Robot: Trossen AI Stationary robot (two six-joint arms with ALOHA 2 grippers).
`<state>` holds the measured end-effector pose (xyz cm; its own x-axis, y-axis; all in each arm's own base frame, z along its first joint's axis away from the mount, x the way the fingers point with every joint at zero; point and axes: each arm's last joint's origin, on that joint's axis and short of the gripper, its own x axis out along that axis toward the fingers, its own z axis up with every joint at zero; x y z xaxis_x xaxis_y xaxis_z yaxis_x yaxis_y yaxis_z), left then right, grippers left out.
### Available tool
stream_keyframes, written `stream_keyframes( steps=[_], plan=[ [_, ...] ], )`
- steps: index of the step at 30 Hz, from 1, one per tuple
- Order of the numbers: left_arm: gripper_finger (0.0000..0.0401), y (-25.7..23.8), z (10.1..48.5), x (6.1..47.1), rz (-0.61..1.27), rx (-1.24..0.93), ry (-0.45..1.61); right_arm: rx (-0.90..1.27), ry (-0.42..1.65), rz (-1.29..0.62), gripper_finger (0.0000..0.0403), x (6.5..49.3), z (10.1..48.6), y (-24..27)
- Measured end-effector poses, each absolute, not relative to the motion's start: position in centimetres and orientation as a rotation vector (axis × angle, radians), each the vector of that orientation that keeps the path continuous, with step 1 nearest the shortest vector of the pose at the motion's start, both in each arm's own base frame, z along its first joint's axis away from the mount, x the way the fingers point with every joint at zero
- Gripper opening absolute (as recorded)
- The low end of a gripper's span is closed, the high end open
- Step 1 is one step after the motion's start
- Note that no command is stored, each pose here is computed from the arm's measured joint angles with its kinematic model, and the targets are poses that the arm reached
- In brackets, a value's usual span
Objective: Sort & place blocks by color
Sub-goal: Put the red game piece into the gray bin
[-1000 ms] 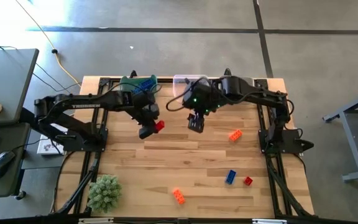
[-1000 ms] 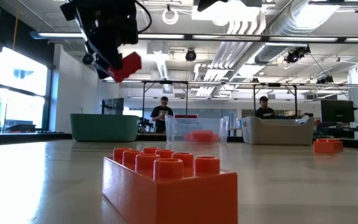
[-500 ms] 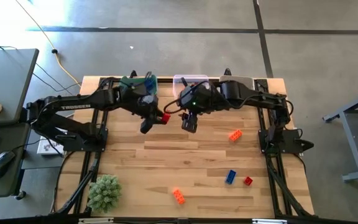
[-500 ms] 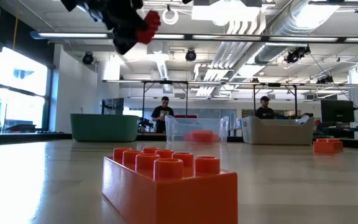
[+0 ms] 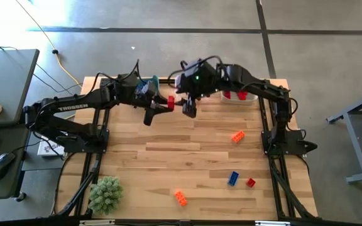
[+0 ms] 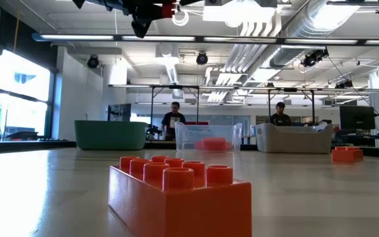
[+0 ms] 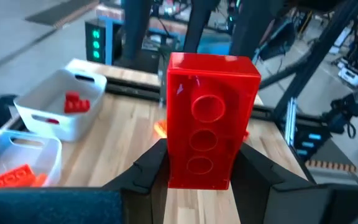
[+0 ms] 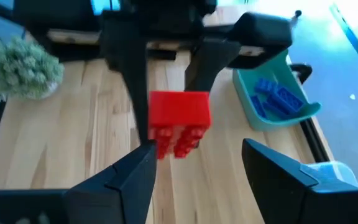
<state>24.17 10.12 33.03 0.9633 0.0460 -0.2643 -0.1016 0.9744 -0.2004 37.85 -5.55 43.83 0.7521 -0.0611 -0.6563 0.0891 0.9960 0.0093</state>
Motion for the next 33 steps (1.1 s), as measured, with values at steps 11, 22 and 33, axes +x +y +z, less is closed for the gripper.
stream_keyframes(
  steps=[11, 22, 33],
  plan=[
    [0.0113, 11.5, 33.3, 23.6, 0.129, -0.210, 0.230, 0.097, 0.623, 0.062, 0.0224, 37.3, 44.4, -9.5],
    [0.0113, 11.9, 34.0, 23.7, 0.138, -0.176, 0.154, 0.013, 0.541, 0.078, 0.0224, 37.6, 45.0, -10.3],
    [0.0113, 11.9, 35.0, 23.8, 0.133, -0.151, 0.058, 0.017, 0.469, 0.101, 0.0224, 38.0, 45.6, -10.2]
  ],
)
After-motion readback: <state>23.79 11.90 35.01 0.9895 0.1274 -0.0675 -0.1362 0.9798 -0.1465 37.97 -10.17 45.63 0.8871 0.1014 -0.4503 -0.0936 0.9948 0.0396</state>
